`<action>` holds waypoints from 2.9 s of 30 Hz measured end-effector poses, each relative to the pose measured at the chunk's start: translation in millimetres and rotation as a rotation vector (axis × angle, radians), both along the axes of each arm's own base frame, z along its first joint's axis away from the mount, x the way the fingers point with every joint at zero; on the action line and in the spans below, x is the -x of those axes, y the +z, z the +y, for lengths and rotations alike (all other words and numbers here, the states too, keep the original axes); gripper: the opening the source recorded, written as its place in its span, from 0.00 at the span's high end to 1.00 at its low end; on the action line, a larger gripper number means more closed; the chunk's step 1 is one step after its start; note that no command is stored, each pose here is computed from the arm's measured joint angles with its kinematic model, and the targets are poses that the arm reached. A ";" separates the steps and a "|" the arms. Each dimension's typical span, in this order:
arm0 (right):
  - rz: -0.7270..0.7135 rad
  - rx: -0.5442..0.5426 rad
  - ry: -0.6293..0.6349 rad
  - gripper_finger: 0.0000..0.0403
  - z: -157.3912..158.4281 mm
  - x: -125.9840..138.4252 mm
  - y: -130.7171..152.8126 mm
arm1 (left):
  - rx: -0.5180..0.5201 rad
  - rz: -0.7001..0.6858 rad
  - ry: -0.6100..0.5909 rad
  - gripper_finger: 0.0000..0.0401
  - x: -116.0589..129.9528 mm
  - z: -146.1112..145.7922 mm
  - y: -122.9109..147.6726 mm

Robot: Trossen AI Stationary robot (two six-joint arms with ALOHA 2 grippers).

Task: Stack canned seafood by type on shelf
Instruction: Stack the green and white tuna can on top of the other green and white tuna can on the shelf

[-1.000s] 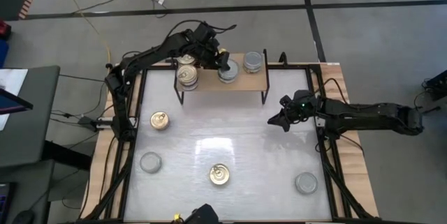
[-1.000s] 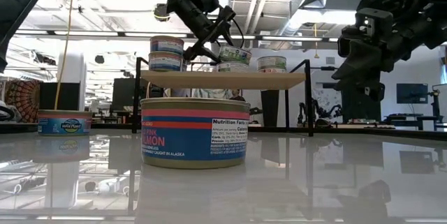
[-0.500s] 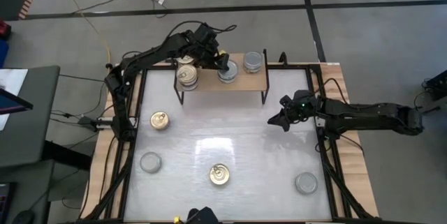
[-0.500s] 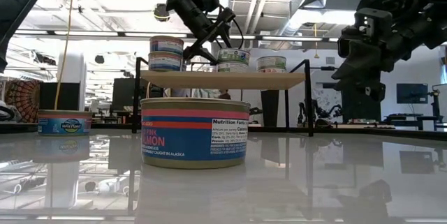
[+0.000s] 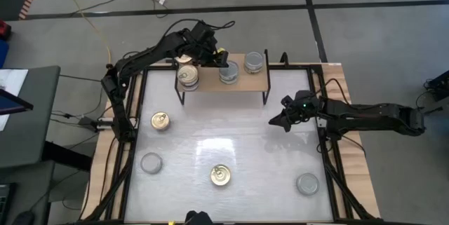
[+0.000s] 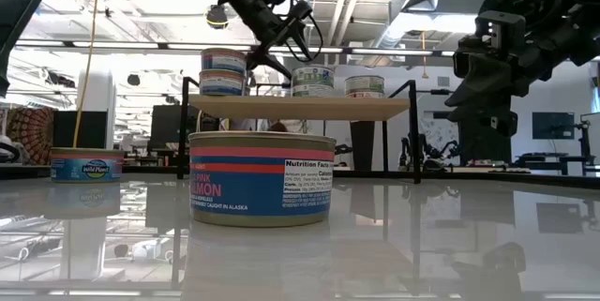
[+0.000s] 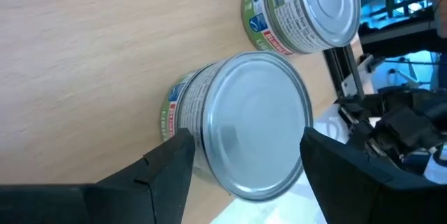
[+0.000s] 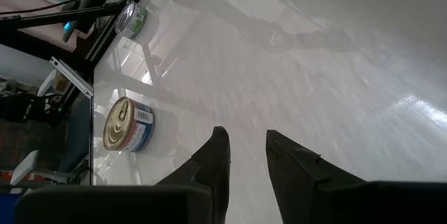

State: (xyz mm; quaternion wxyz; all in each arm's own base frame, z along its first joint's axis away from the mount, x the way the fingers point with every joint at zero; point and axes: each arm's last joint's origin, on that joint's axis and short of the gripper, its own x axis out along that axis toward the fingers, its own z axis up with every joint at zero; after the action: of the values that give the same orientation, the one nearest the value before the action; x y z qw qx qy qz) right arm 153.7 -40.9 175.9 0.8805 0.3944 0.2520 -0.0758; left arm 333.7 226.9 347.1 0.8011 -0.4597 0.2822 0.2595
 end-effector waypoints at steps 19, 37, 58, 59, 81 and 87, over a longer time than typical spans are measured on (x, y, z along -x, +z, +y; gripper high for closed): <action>0.000 -0.002 -0.002 0.70 -0.1 0.0 0.1 | -0.104 -0.153 -0.032 0.38 -12.4 -10.1 20.1; 0.003 -0.015 0.000 0.70 1.7 -0.4 -0.1 | -0.362 0.148 -0.111 0.38 45.0 -107.0 73.3; -0.190 0.156 0.125 0.97 42.8 -24.2 67.1 | -0.587 -0.209 -0.451 0.38 66.5 -277.0 -58.7; -0.189 0.173 0.106 0.97 42.4 -26.7 76.4 | -0.588 -0.226 -0.460 0.38 72.1 -279.3 -63.3; 0.233 0.562 -0.156 0.95 -55.6 -195.4 176.6 | -0.570 -0.528 -0.506 0.38 195.6 -270.0 -76.3; 0.351 0.501 -0.260 0.95 -103.0 -208.7 161.9 | -0.573 -0.513 -0.514 0.38 199.1 -268.8 -77.3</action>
State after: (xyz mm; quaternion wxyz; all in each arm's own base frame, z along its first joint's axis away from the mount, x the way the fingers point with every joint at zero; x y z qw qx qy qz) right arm 362.5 -143.8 337.8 0.8762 0.1757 0.3208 -0.3139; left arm 134.6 -41.9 269.9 0.9781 -0.1842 0.0964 -0.0020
